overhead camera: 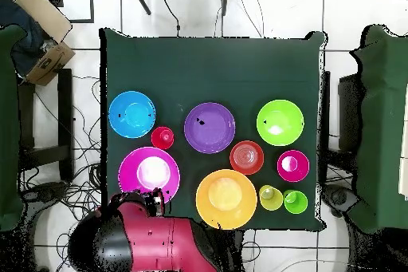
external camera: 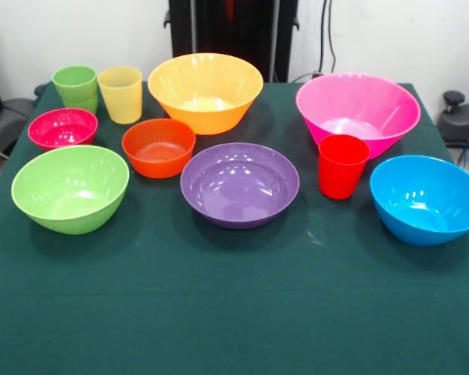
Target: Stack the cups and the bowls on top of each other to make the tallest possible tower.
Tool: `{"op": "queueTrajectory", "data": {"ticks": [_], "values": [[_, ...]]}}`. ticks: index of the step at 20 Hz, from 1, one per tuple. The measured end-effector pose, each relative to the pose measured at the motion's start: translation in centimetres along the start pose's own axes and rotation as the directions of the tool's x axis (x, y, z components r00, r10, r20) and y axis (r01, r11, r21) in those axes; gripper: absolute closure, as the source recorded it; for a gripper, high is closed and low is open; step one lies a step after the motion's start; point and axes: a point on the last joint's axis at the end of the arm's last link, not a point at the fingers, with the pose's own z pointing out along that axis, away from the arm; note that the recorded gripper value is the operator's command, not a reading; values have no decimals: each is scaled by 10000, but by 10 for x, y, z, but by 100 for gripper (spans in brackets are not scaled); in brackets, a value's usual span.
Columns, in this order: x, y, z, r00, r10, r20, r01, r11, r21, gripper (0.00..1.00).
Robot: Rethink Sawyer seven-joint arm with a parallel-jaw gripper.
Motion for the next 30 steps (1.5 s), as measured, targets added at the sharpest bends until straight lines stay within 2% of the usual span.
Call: {"op": "queueTrajectory", "data": {"ticks": [10, 19, 23, 28, 30], "values": [[11, 14, -1, 10000, -38, -22, 38, 10000, 77, 0], [25, 9, 9, 9997, 107, -232, -105, 9999, 96, 0], [34, 4, 23, 9999, 150, 51, -151, 9997, 203, 0], [43, -3, 39, 9973, 179, 707, -203, 9992, 340, 0], [47, -4, 42, 9966, 192, 802, -222, 9991, 360, 0]]}}
